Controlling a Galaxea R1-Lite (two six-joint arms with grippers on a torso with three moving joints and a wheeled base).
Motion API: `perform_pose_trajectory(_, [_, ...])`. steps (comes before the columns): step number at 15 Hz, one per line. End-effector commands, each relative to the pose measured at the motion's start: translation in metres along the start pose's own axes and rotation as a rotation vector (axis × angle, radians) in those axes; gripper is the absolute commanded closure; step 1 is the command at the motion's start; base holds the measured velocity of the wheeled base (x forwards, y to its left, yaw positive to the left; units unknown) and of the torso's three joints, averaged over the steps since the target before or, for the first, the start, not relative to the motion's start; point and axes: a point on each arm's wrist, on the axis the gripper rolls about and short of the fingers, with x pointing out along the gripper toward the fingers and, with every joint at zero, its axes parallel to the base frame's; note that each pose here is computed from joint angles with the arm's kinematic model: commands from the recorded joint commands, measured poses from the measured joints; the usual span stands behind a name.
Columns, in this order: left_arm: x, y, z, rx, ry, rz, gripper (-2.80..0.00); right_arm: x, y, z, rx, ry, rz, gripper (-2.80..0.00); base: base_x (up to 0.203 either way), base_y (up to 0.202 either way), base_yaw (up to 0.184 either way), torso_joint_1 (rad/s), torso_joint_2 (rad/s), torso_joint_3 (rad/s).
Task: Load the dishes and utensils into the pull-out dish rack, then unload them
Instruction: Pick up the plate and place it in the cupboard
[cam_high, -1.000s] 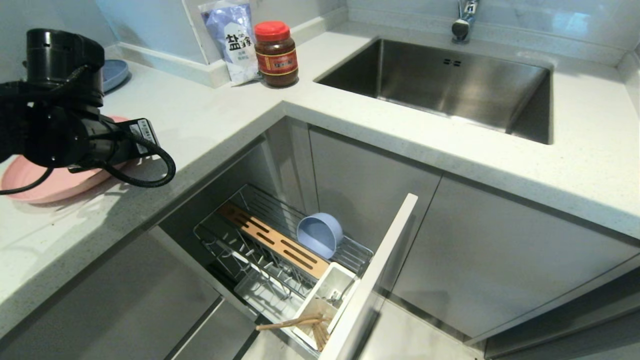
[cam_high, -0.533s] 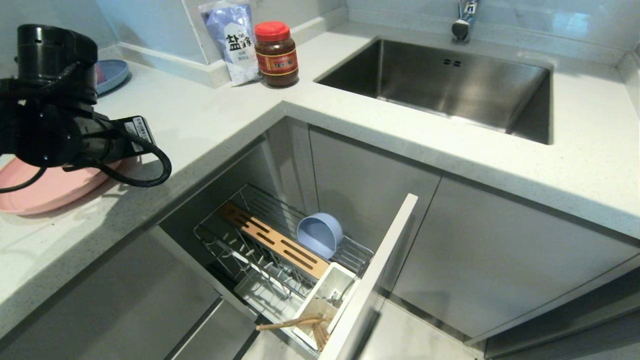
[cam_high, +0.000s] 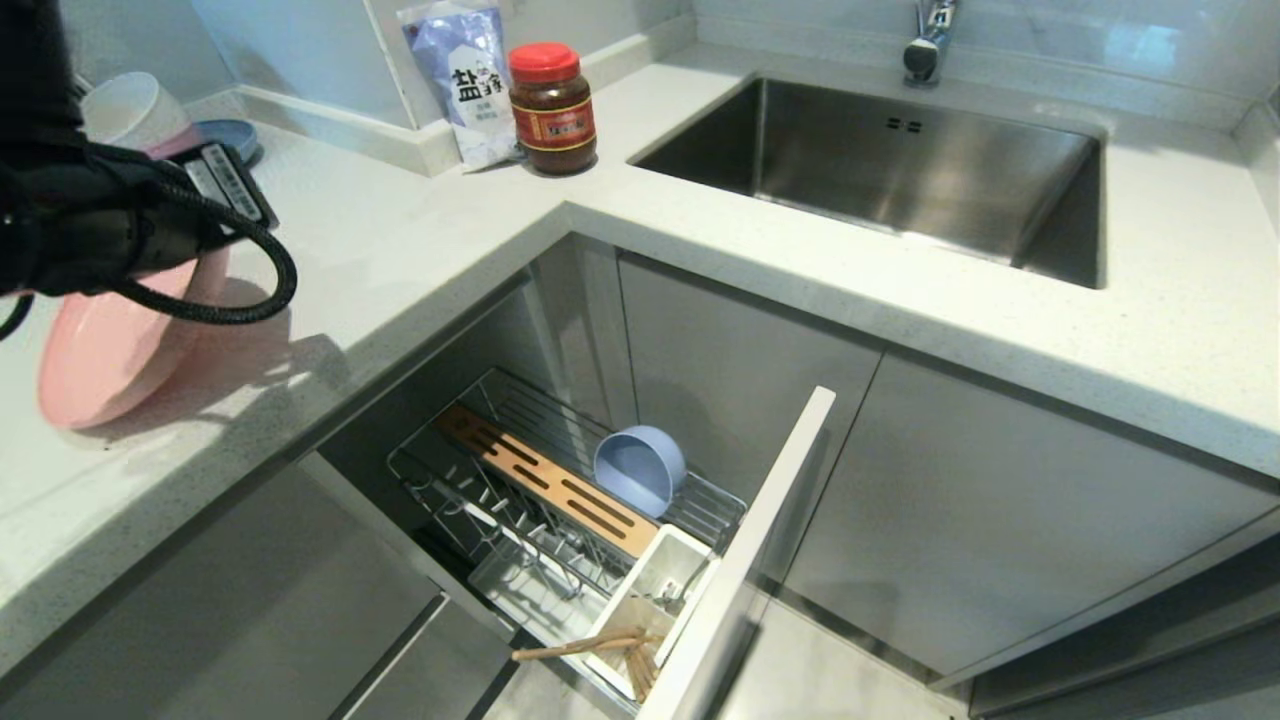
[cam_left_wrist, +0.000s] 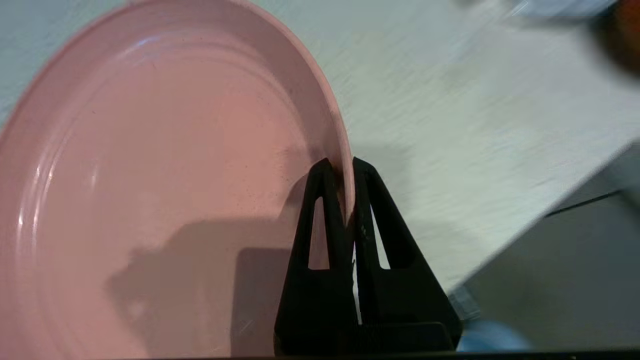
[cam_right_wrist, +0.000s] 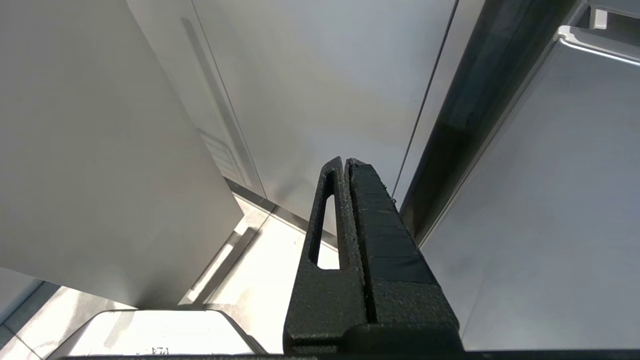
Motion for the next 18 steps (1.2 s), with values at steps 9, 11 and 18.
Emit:
perform_pose_trajectory(9, [-0.096,-0.063,0.017,-0.305,-0.161,-0.335,0.00,0.000,0.000,0.000,0.000,-0.003,0.000,0.00,0.000,0.000,0.000,0.000,0.00,0.000])
perform_pose_trajectory(11, [-0.116,-0.083,0.008,-0.366,-0.153,-0.374,0.00,0.000,0.000,-0.001,0.000,-0.001,0.000,0.00,0.000,0.000,0.000,0.000,0.00,0.000])
perform_pose_trajectory(18, [-0.144,-0.113,-0.054,-0.299,-0.059,-0.467,0.00,0.000,0.000,-0.001,0.000,-0.002,0.001,0.00,0.000,0.000,0.000,0.000,0.00,0.000])
